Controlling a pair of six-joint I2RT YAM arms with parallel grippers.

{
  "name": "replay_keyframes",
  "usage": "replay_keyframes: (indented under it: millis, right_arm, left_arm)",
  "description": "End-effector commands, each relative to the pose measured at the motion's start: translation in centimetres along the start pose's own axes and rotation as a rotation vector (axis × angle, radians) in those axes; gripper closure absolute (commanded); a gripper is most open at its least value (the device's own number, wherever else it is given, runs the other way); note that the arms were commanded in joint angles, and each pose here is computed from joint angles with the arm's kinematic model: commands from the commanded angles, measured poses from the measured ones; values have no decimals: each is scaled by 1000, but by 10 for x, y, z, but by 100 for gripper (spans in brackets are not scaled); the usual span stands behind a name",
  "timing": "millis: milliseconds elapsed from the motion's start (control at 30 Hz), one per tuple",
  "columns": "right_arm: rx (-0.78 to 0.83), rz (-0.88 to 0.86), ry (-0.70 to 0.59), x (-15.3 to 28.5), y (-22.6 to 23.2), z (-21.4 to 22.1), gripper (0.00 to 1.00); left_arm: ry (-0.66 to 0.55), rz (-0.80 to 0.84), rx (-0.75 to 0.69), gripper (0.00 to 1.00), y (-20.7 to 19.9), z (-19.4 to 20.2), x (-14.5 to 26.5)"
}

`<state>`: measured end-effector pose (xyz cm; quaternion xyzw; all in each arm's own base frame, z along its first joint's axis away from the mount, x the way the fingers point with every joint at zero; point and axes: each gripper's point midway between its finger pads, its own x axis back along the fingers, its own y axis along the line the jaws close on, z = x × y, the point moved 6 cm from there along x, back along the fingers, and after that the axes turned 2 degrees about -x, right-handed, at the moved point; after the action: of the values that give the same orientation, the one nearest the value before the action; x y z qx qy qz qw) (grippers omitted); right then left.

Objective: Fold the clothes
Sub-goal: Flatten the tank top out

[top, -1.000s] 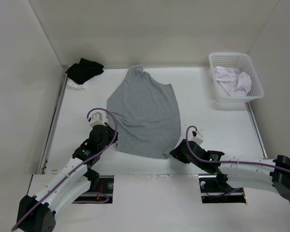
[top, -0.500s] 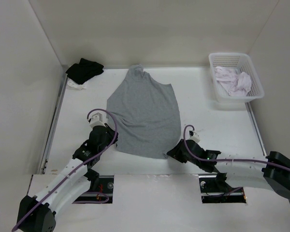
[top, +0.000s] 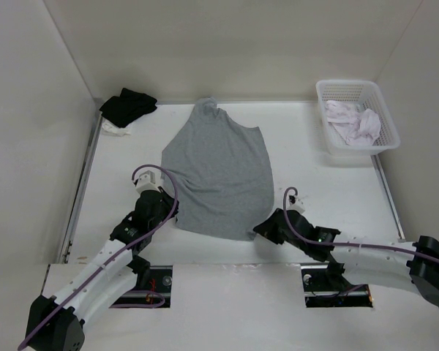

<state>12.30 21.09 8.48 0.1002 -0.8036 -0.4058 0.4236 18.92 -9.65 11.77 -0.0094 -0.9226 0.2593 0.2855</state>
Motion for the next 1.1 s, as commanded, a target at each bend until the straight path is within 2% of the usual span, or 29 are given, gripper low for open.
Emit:
replay_keyframes:
  millis: [0,100,233,433,533,667,833,1067]
  right_arm:
    - [10,-6,-23,0,4,-6,81]
    - [20,5,-17,-3,3,-5,74]
    - [20,10,-14,-6,3,-4,70]
    - [30,10,0,-9,7,-3,71]
    - [34,5,13,-11,9,-1,78]
    - [24,-35,-16,-7,18,-6,94]
    - [81,-179,-167,40,56,-38,99]
    - [288,-259,-478,161,129,-114,100]
  left_arm:
    - [-28,28,8,92,-5,-6,-1]
    - [-23,23,9,92,-4,-5,-2]
    - [-25,25,10,92,-4,-4,-2]
    - [-22,22,9,92,-3,-4,-2]
    - [-27,24,16,92,-3,-4,-2]
    - [-45,40,14,92,-8,-11,2]
    - [-178,132,49,94,-35,-56,31]
    - [-480,335,114,96,-91,-157,120]
